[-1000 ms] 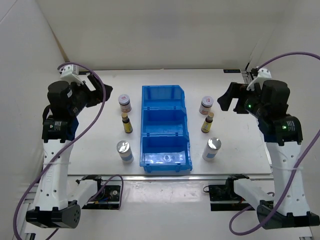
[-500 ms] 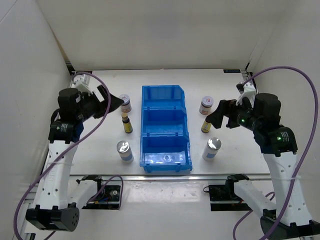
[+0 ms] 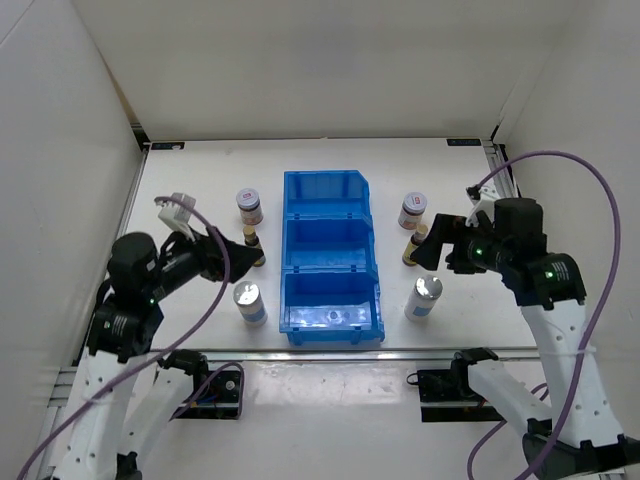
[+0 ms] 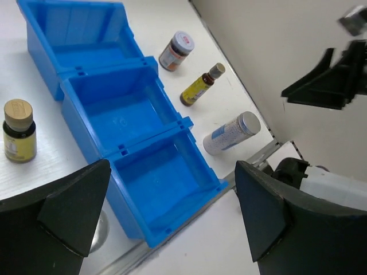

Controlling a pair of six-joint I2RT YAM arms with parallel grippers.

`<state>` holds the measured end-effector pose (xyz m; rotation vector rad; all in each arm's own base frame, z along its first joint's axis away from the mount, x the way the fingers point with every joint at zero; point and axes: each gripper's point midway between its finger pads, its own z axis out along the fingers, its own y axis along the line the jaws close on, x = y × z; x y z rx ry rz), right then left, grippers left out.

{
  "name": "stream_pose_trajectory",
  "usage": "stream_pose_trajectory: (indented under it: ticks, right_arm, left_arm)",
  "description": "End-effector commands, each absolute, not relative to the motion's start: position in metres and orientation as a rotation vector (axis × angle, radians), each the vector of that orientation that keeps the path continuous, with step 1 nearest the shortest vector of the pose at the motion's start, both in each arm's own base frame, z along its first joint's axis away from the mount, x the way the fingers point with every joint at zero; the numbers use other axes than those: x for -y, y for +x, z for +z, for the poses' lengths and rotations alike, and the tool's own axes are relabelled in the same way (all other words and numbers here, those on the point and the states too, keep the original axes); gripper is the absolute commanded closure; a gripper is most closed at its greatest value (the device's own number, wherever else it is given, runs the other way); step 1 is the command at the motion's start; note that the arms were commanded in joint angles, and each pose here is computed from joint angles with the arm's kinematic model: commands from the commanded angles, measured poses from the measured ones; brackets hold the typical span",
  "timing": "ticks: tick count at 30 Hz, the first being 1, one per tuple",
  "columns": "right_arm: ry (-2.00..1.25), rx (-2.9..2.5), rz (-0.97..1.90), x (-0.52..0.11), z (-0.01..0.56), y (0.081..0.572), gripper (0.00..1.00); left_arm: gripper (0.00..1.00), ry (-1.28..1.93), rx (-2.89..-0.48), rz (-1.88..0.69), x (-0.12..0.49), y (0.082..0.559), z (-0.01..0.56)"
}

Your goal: Organize the condiment bottles

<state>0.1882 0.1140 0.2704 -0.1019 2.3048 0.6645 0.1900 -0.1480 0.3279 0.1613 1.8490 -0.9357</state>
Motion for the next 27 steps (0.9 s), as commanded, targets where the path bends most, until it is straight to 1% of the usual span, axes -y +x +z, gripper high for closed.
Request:
stream_pose_trajectory:
  ticks: [1,4,6,8,9,11,14,25,27]
  right_arm:
    - [0.036,-2.473,0.577,-0.101,0.234,0.176,0.0]
    - [0.102,-2.505,0.489,-0.088,0.215,0.17,0.0]
    - [0.142,-2.5,0.395,-0.076,0.209,0.172,0.0]
    - [0.178,-2.509,0.37,-0.075,0.206,0.177,0.0]
    - [0.214,-2.531,0.36,-0.074,0.2,0.178,0.02]
    - [0.204,-2.571,0.359,-0.079,0.192,0.179,0.04]
    - [0.197,-2.644,0.323,-0.087,0.171,0.18,0.04]
    - [0.188,-2.719,0.047,-0.09,0.137,0.192,0.05]
    - [0.208,-2.728,0.013,-0.089,0.131,0.192,0.1]
  left_arm:
    - [0.0,0.154,-1.881,-0.865,0.139,0.188,0.301]
    - [0.0,0.026,-1.981,-0.765,0.122,0.193,0.269]
    - [0.0,-0.012,-1.994,-0.716,0.115,0.196,0.261]
    - [0.0,-0.063,-2.004,-0.689,0.11,0.199,0.256]
    - [0.0,-0.114,-2.012,-0.669,0.106,0.202,0.251]
    - [0.0,-0.129,-2.019,-0.648,0.103,0.203,0.249]
    - [0.0,-0.163,-2.045,-0.619,0.099,0.207,0.242]
    - [0.0,-0.251,-2.061,-0.549,0.087,0.214,0.231]
    - [0.0,-0.251,-2.061,-0.549,0.087,0.214,0.231]
